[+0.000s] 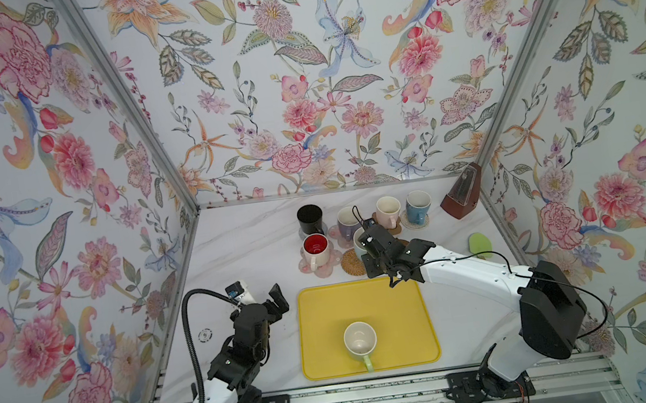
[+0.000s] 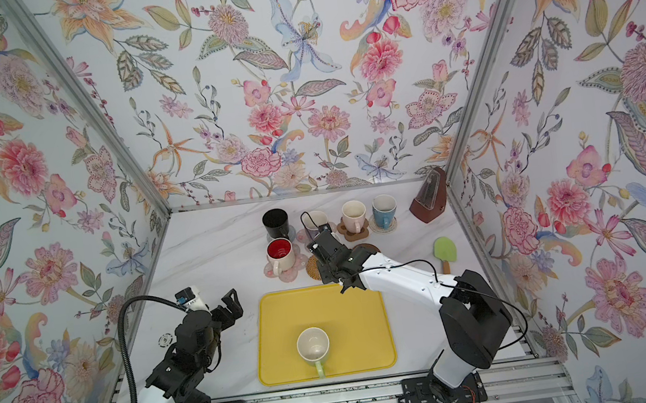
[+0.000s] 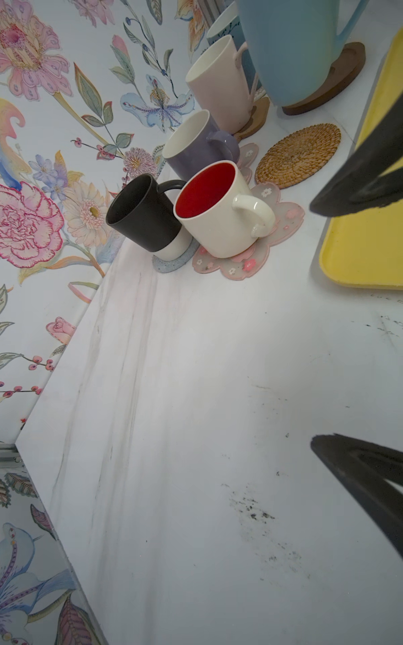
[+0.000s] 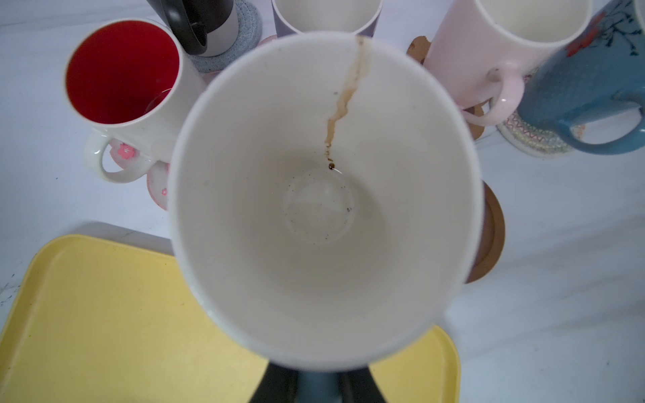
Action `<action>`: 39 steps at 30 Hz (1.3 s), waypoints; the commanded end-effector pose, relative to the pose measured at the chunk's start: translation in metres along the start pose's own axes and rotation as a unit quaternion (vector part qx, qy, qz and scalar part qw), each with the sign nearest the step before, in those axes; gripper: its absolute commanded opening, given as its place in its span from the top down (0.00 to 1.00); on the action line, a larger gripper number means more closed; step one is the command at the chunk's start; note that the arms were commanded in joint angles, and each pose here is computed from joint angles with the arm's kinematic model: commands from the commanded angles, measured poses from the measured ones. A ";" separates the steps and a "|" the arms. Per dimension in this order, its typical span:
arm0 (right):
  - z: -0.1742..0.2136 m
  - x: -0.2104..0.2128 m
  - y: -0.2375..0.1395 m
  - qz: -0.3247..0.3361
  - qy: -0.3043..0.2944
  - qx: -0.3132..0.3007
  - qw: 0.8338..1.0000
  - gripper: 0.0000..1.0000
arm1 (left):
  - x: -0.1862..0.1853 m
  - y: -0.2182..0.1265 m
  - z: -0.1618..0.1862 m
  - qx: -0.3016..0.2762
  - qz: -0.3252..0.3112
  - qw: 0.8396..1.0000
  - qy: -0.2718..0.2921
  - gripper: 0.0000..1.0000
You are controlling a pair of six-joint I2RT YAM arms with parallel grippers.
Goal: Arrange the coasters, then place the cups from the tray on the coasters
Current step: 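Lift the light-blue mug and carry it toward the rattan coaster, then lower the light-blue mug onto the woven rattan coaster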
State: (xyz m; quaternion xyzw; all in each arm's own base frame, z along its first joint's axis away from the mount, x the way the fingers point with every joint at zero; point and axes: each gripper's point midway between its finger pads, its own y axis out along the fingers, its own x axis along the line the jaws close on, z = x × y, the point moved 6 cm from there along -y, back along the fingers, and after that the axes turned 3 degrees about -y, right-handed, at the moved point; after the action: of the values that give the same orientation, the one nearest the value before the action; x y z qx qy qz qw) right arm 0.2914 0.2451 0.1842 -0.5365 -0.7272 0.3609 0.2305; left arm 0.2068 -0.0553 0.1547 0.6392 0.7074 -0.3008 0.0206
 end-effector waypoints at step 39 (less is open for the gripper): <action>-0.004 0.018 0.049 -0.030 0.010 0.015 0.999 1.00 | 0.006 0.001 0.006 0.014 -0.010 1.000 0.011 0.01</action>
State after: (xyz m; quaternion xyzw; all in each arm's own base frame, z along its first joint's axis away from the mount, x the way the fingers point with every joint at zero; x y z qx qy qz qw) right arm 0.3098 0.2688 0.1387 -0.5008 -0.7285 0.3897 0.2582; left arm 0.2052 -0.0568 0.1499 0.6419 0.7022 -0.3080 0.0079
